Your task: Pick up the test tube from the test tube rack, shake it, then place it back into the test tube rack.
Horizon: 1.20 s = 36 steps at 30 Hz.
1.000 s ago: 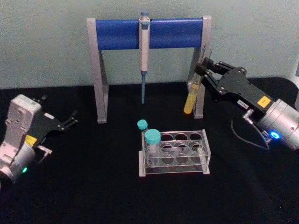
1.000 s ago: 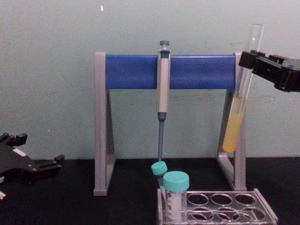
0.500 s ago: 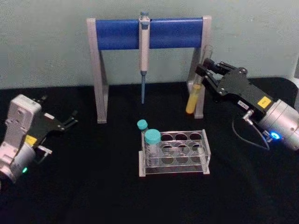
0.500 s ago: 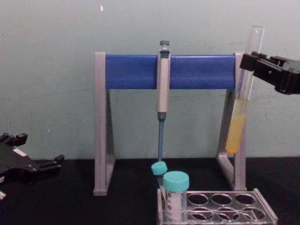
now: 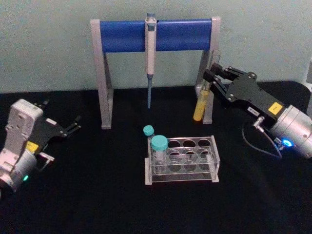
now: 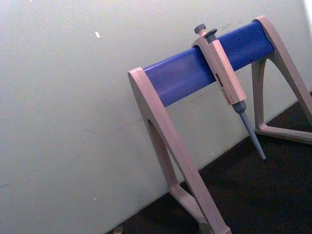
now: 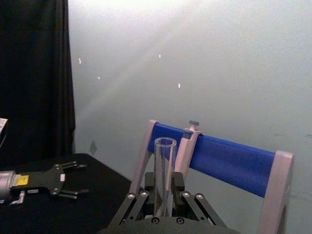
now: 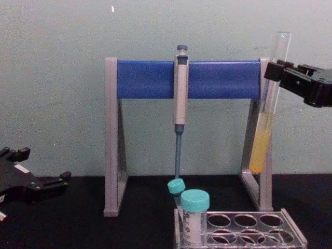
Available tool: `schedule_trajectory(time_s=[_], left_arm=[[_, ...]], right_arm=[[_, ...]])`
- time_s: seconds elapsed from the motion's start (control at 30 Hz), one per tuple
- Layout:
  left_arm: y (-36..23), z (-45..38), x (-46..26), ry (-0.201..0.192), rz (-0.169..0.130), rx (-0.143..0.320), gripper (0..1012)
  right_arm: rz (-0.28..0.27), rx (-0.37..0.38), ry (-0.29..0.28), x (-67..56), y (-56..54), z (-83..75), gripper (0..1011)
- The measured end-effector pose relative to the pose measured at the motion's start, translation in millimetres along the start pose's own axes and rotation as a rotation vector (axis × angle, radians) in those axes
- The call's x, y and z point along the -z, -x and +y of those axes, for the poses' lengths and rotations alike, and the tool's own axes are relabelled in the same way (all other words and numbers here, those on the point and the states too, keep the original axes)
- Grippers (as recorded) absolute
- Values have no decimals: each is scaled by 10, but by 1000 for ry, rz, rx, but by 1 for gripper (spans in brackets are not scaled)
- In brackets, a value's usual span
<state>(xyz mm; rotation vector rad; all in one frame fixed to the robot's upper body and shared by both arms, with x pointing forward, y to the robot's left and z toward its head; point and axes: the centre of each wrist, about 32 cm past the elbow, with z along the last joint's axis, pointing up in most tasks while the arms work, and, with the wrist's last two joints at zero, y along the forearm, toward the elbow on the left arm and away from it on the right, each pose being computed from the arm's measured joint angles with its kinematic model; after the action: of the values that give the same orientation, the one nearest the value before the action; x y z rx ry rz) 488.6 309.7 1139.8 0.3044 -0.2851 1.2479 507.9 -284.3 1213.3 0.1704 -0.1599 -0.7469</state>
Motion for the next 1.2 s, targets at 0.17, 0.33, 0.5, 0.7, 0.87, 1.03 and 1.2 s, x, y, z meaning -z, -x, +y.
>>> schedule_trajectory(time_s=[0.17,0.33,0.5,0.7,0.87,1.03,1.2], left_arm=[[0,0,0,0,0,0,1001],[0,0,0,0,0,0,1002],[0,0,0,0,0,0,1001],[0,0,0,0,0,0,1001],[0,0,0,0,0,0,1001],[0,0,0,0,0,0,1001],[0,0,0,0,0,0,1001]], right_arm=[[22,-40,20,-47,-27,-30,228],[64,-75,42,-86,-70,-92,228],[91,-99,84,-124,-121,-205,228],[63,-91,128,-173,-149,-312,228],[-2,-49,155,-225,-163,-379,228],[-68,-5,171,-241,-174,-368,228],[-112,20,171,-220,-179,-254,228]])
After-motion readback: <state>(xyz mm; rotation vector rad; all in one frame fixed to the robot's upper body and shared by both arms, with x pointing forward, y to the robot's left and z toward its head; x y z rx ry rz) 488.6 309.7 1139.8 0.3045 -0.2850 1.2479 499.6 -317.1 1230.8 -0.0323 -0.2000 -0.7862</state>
